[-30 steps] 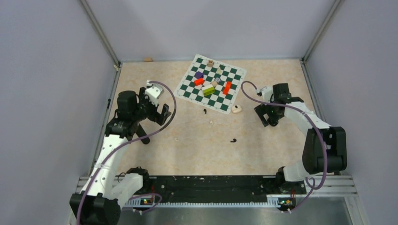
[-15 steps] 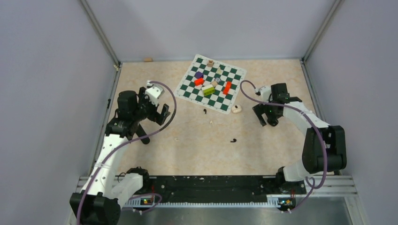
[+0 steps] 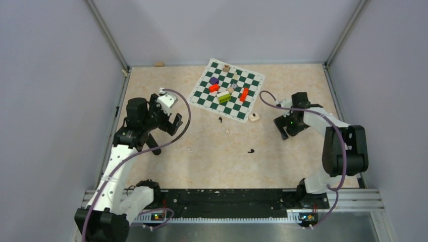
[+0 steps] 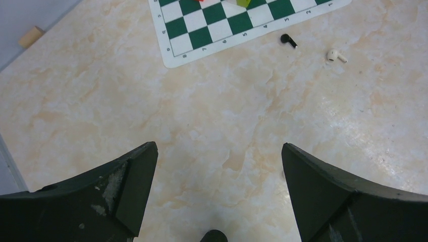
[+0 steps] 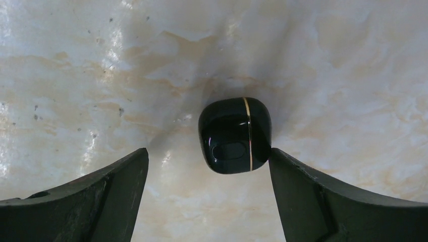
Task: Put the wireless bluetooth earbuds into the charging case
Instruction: Pick up the charging case at the center of the board.
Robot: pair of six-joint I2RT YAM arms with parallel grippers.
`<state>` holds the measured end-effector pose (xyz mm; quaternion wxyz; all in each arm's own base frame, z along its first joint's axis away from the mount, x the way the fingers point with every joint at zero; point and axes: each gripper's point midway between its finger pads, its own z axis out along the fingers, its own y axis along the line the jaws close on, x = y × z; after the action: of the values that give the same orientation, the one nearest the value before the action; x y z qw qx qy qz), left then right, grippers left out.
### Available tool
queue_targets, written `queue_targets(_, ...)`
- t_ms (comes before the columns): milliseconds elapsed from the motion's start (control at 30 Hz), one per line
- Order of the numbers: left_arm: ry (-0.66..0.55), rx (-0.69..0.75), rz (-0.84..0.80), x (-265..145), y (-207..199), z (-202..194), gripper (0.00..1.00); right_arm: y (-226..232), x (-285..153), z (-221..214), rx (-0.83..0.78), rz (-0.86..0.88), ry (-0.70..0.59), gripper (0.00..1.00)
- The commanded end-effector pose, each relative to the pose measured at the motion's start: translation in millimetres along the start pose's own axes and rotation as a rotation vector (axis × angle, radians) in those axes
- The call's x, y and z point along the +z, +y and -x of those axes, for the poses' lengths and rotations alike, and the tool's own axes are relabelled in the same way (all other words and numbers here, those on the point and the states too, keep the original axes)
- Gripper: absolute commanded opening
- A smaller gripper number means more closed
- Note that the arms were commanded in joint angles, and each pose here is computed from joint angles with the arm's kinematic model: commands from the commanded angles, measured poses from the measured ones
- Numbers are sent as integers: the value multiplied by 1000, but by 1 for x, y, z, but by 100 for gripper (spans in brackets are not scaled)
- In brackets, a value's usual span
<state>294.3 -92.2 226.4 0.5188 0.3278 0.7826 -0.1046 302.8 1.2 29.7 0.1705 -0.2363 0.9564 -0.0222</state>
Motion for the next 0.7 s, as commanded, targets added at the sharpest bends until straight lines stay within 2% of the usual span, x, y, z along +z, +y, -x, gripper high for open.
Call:
queue_targets(0,-11,2,-6,3,-5,-8,99,13,-3,-1,-16,93,7,86)
queue_targets(267,-25,-9,-9,1,-6,-1,99,34,-16,15,-11,221,-69,84)
queue_targets(367,-24,-15,-6,1,-4,2,99,23,-11,21,14,164,-74,84)
queue_targets(500,-26,-13,-12,1,-5,2,99,20,-16,20,-48,145,-91,84)
queue_targets(667,-14,-16,-21,4,-6,-1,99,1,-38,26,-156,12,-193,92)
